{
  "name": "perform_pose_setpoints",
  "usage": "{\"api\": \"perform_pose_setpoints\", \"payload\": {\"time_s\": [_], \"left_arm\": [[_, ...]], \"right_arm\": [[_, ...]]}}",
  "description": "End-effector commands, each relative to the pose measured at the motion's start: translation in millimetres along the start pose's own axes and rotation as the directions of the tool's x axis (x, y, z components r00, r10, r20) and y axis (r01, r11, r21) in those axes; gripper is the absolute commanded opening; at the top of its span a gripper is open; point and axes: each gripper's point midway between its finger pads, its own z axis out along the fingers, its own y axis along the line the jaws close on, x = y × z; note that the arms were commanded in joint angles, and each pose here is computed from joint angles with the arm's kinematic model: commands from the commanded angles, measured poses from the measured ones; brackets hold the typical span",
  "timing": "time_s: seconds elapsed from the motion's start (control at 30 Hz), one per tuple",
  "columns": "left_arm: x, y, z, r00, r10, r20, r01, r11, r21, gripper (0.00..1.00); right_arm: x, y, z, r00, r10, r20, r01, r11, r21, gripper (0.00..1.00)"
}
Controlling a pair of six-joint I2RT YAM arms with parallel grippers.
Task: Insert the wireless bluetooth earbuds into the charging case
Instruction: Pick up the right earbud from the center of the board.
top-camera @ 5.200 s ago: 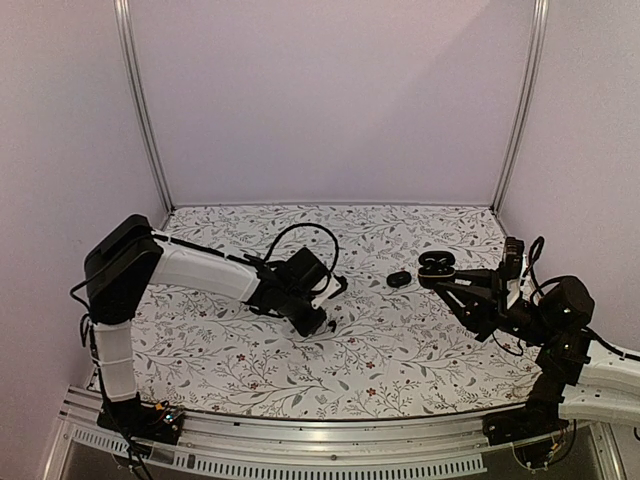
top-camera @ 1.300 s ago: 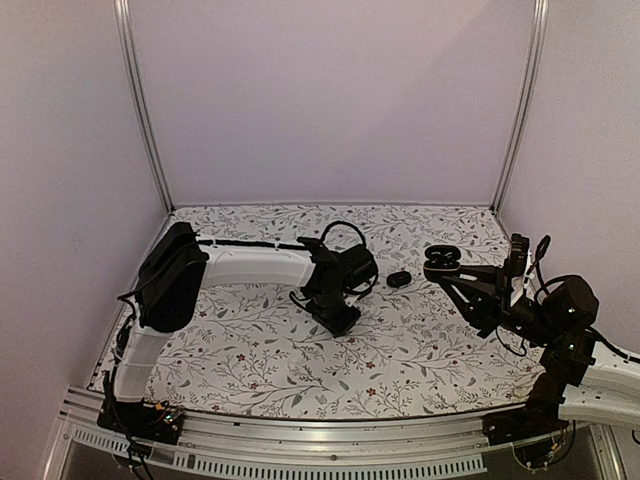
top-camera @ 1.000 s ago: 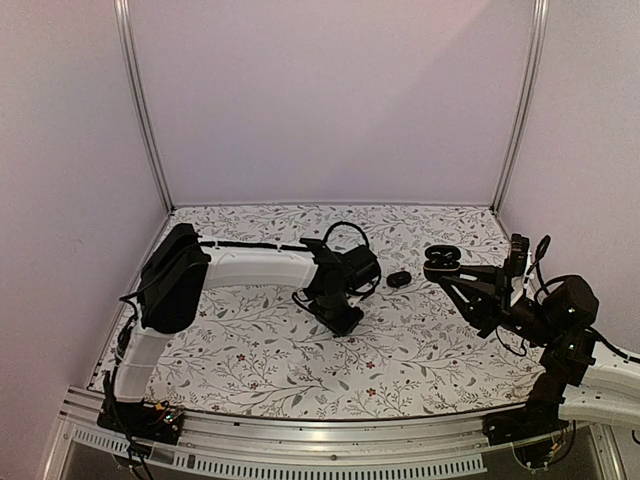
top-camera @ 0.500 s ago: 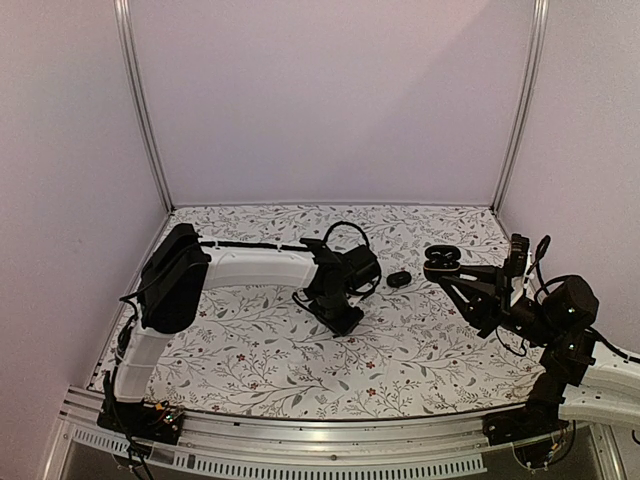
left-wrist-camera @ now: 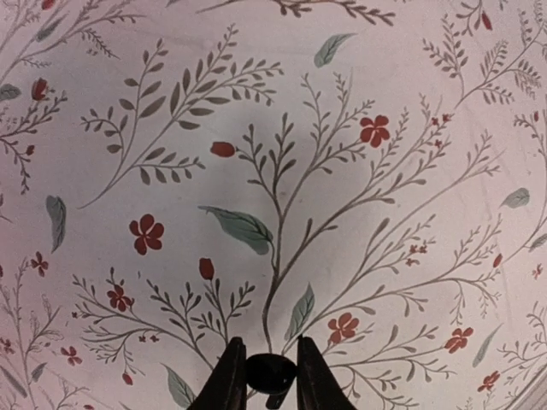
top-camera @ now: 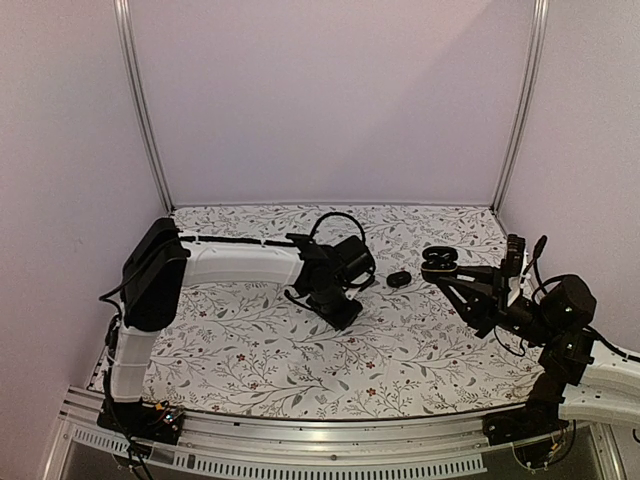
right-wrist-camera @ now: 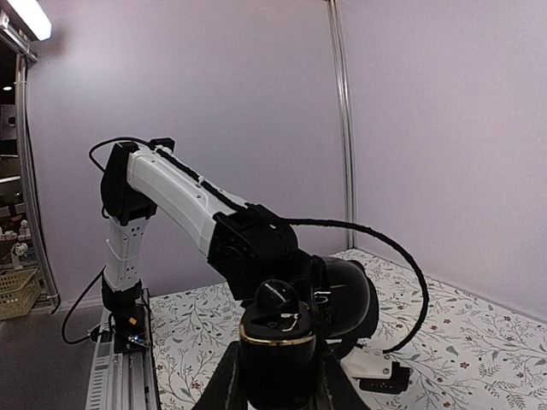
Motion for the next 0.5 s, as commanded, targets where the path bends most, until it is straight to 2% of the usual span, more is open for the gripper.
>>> {"api": "perform_pose_setpoints", "payload": {"time_s": [0.0,0.13,0.23,0.4,0.47], "left_arm": [[-34.1,4.2,-40.6,0.985,-0.030,0.167,0.024,0.999,0.037,0.18],[-44.5,14.1,-67.5,0.960,-0.063,0.272,0.052,0.998,0.047,0.18],[-56.2,23.5,-99.0,0.917,-0.083,0.390,0.073,0.996,0.041,0.18],[-74.5,28.6,-167.8,0.786,-0.105,0.609,0.069,0.994,0.082,0.18],[-81.3,27.3,-201.1,0.705,-0.114,0.700,0.048,0.992,0.113,0.18]], "right_arm": [[-14.9,-5.5,2.7,0.999,-0.023,0.035,0.022,0.999,0.033,0.00],[-15.0,-11.6,3.1,0.999,-0.034,0.040,0.032,0.997,0.066,0.00],[-15.1,-16.8,2.8,0.998,-0.040,0.049,0.035,0.995,0.095,0.00],[-15.5,-22.2,8.4,0.997,-0.041,0.059,0.034,0.993,0.115,0.00],[-13.8,-24.9,11.2,0.997,-0.040,0.062,0.032,0.992,0.124,0.00]]}}
